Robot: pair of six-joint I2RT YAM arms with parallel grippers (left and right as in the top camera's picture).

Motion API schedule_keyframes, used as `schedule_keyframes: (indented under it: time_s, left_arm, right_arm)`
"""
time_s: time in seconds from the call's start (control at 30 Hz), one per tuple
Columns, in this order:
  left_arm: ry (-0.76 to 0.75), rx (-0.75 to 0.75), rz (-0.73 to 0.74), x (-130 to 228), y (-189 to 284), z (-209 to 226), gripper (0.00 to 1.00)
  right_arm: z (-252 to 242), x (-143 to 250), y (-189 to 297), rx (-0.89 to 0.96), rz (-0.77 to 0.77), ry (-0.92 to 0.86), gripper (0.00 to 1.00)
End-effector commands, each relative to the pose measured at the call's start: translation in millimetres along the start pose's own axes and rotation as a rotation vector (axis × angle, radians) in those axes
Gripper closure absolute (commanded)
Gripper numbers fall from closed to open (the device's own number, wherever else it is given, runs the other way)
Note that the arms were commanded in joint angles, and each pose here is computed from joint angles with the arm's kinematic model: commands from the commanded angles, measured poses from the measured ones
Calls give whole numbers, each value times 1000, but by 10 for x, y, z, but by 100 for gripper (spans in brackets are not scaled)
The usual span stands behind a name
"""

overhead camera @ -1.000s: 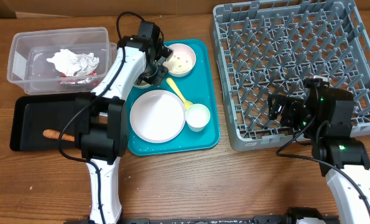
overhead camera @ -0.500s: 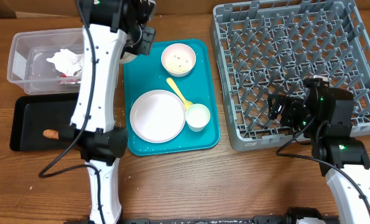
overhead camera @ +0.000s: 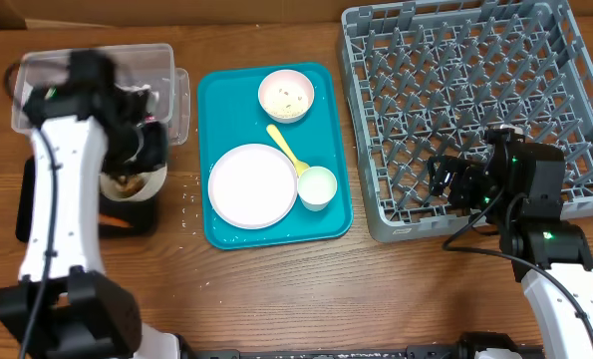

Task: Sort waste into correct bins and load items into the dishwasher
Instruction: 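Tip the small bowl over the black tray to empty the food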

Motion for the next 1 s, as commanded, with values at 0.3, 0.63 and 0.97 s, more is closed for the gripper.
schedule_keyframes:
  time_s: [0.3, 0.63, 0.97]
  left_arm:
    - [264, 1116, -354, -150, 167, 969, 96]
    - [536, 1259, -379, -205, 451, 1426, 96]
    - [425, 1232, -429, -414, 496, 1473, 96]
  right_arm:
    - [40, -78, 46, -21, -20, 9, 0]
    - [47, -78, 46, -25, -20, 8, 0]
    - [47, -104, 47, -25, -32, 12, 0]
Point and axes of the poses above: each gripper's point midway between its finger pads, its own y axis back along the fingers, its own z axis along the line the jaws close on, x = y × z, the point moved 3 cm from there along y, back along the fingers, and after that the axes turned 13 degrees about y, right-handed, at the moved point
